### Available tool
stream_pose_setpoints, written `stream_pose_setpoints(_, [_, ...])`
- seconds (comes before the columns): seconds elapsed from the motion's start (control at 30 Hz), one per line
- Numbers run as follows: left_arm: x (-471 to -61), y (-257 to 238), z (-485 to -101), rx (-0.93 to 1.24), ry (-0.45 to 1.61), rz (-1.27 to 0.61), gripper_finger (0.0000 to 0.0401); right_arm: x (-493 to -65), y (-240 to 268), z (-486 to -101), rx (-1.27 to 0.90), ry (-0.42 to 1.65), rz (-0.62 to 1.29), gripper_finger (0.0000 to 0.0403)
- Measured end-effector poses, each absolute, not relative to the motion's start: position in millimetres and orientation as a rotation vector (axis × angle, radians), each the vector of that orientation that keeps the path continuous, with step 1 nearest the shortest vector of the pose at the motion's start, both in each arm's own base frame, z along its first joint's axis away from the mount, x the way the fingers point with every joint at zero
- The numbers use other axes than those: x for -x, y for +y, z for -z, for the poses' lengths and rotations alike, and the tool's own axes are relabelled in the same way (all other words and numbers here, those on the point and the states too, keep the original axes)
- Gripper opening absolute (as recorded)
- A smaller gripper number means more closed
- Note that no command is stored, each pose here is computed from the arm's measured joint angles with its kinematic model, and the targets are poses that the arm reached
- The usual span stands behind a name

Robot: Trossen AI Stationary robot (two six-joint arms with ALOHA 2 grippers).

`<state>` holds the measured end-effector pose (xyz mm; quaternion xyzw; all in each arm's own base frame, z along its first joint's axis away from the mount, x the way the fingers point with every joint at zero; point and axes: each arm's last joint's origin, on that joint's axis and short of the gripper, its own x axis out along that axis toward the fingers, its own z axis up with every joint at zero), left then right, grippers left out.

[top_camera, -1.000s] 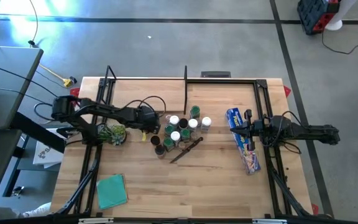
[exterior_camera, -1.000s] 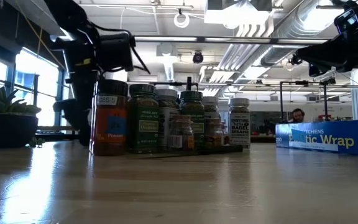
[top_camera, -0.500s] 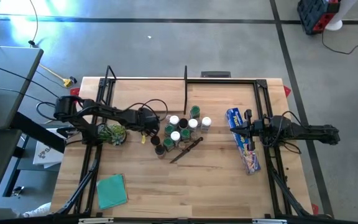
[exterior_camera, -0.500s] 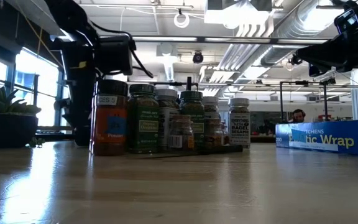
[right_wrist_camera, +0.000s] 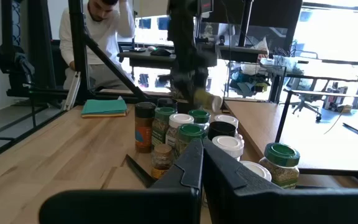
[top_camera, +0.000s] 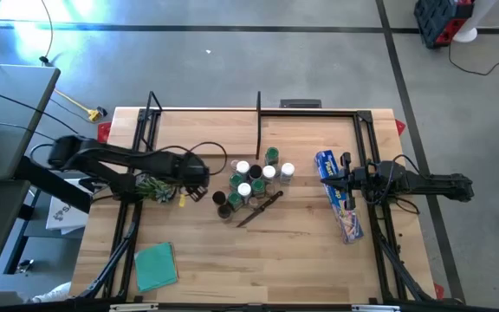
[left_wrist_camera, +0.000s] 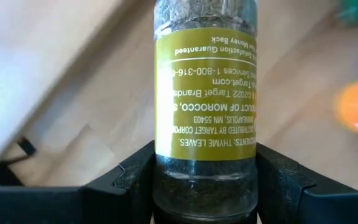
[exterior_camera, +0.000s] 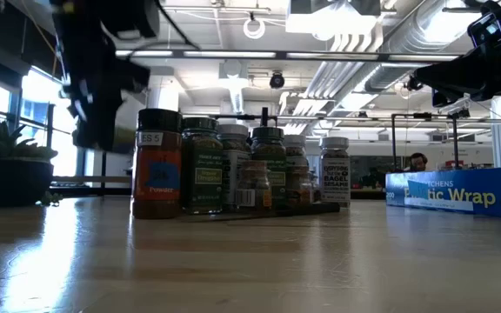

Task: Shelf spices
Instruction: Put the black lid seasoning bottle on the shelf

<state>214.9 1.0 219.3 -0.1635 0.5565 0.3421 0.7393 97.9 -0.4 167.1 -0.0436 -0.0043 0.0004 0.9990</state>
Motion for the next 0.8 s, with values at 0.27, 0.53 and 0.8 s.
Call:
stream_pose_setpoints(0.27, [-173.3, -2.1, -280.3, 0.253, 0.915, -0.779, 0.0195, -97.9, -0.4, -167.0, 0.087, -0.009, -0.001, 0.0])
stream_pose_setpoints(0.53, [-170.3, -21.0, -319.3, 0.081, 0.488, -0.693, 0.0195, -97.9, -0.4, -167.0, 0.087, -0.009, 0.0, 0.0])
stream_pose_setpoints(0.8, [-193.5, -46.9, -329.4, -0.195, 0.351, -0.347, 0.0195, -95.9, -2.8, -178.2, 0.254, -0.048, 0.087, 0.0])
